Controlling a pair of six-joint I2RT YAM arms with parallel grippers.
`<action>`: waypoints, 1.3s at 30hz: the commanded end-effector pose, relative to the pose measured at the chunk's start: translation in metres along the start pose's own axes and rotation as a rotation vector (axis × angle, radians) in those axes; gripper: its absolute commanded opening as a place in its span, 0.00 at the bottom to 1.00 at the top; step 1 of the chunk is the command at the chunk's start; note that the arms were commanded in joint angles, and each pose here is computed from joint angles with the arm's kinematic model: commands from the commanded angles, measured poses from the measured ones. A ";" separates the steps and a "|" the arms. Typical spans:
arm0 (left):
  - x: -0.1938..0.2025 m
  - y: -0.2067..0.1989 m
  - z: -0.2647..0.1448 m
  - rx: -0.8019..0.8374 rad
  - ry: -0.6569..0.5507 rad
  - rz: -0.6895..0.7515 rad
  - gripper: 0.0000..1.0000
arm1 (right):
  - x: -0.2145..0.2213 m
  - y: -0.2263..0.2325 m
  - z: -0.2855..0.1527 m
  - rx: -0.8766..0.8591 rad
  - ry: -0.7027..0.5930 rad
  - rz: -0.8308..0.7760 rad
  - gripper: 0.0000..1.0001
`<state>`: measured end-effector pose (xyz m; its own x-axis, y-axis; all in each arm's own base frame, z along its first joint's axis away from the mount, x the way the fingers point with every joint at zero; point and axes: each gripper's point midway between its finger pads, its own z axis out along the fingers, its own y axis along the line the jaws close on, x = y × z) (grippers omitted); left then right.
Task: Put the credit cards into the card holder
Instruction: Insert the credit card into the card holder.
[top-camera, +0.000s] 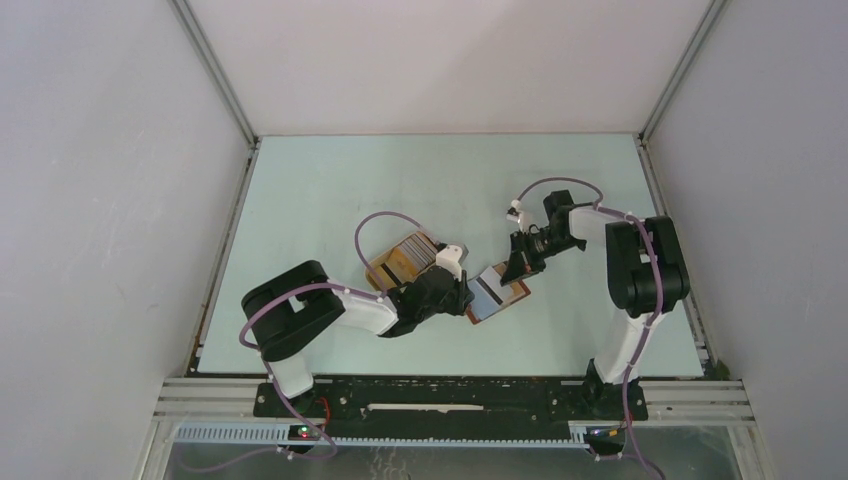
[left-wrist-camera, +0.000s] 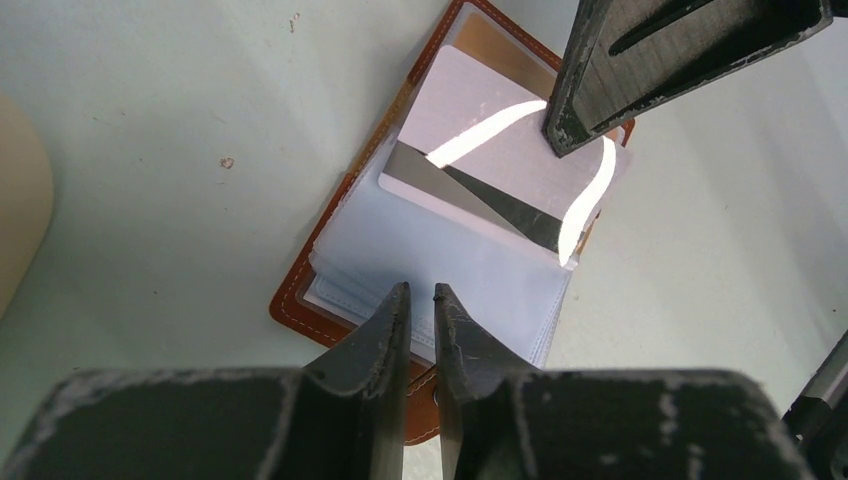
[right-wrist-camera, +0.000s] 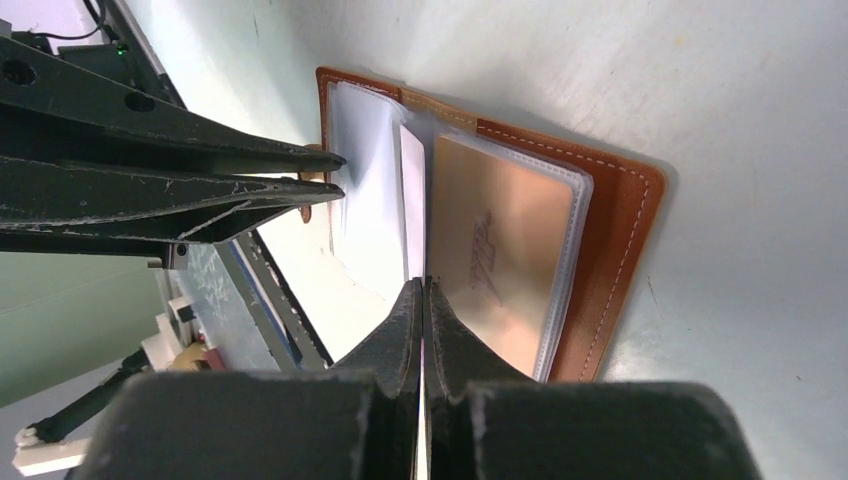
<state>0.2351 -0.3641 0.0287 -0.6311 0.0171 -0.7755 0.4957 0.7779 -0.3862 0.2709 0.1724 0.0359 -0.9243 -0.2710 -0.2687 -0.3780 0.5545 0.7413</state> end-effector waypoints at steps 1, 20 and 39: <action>-0.015 -0.011 -0.004 0.037 -0.044 0.008 0.19 | -0.014 -0.003 -0.006 0.090 -0.038 -0.114 0.00; -0.013 -0.012 -0.003 0.043 -0.036 0.014 0.19 | -0.009 -0.009 -0.003 0.160 0.042 -0.178 0.00; -0.012 -0.013 -0.003 0.051 -0.028 0.017 0.19 | -0.009 -0.010 0.006 0.225 0.076 -0.225 0.00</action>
<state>0.2331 -0.3654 0.0286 -0.6349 0.0226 -0.7723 0.5033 0.7705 -0.3911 0.2724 0.1777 0.0289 -0.8429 -0.4262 -0.3283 -0.5361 0.6143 0.5789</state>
